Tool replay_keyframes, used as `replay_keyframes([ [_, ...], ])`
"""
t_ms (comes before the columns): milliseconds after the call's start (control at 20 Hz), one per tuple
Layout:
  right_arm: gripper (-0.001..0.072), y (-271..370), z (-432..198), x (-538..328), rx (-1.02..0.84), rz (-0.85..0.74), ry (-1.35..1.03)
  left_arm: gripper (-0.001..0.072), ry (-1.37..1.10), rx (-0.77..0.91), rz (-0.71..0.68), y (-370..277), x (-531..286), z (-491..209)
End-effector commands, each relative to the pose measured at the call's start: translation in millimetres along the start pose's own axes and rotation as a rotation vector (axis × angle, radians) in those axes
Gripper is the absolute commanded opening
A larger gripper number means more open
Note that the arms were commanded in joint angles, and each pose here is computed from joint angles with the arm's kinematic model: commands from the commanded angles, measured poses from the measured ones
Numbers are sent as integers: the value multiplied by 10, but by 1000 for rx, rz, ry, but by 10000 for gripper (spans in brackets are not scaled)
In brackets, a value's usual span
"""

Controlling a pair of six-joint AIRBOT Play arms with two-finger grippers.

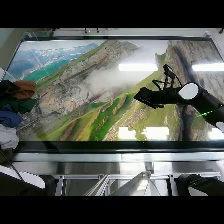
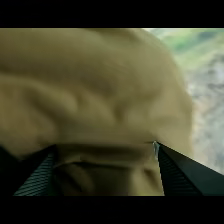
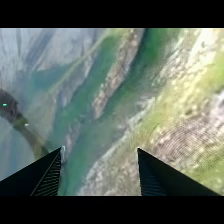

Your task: Fold the shirts.

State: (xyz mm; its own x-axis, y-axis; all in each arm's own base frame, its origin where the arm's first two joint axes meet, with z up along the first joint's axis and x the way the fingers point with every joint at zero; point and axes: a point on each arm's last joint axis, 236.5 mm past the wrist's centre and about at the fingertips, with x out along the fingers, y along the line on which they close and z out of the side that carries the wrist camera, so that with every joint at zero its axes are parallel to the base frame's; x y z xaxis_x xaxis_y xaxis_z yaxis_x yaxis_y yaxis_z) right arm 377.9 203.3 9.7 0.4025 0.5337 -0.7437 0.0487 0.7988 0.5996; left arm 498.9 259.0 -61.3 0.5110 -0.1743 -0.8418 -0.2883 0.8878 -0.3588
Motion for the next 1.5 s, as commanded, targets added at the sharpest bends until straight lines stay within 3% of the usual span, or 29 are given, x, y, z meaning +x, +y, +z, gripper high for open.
replay_keyframes([
  [0, 522, 32, 10, -6, 24, 18, -1, 717, 27, 32, 11, 1, 334, 90],
  [200, 522, 19, 24, -11, 27, 16, -5, 713, 96, 80, 53, -78, 624, -5],
  [250, 522, 19, 24, -11, 26, 16, -5, 658, 128, 130, 115, -19, 700, -89],
  [300, 522, 19, 23, -11, 26, 16, -4, 540, 168, 184, 171, 22, 745, -172],
  [350, 521, 19, 24, -11, 26, 16, -5, 331, 205, 242, 224, 36, 769, -231],
  [400, 522, 18, 25, -11, 26, 16, -5, 10, 237, 293, 257, -16, 765, -256],
  [650, 507, 15, 26, -11, 21, 15, -5, 17, 167, 427, 219, -871, 585, 9],
  [700, 418, 9, 38, -13, 21, 13, -10, 18, 149, 443, 169, -1130, 502, 35],
  [850, 198, -90, 144, -58, 34, 4, -34, 18, 113, 486, -214, -2433, 108, -104],
  [900, 150, -150, 193, -87, 36, -2, -43, 18, 116, 489, -376, -2933, -113, -230],
  [950, 148, -231, 260, -134, 55, -9, -57, 18, 137, 510, -510, -3370, -346, -405],
  [1150, 154, -598, 467, -404, 82, -43, -90, 26, 330, 707, -688, -4332, -835, -1339],
  [1200, 218, -688, 479, -473, 90, -51, -86, 37, 363, 747, -704, -4501, -861, -1539],
  [1250, 397, -777, 481, -542, 95, -58, -78, 222, 395, 788, -711, -4656, -851, -1749],
  [1300, 490, -849, 468, -594, 99, -64, -66, 292, 434, 815, -720, -4775, -825, -1950],
  [1450, 498, -964, 336, -671, 99, -68, 2, 293, 535, 866, -753, -5040, -718, -2471],
])
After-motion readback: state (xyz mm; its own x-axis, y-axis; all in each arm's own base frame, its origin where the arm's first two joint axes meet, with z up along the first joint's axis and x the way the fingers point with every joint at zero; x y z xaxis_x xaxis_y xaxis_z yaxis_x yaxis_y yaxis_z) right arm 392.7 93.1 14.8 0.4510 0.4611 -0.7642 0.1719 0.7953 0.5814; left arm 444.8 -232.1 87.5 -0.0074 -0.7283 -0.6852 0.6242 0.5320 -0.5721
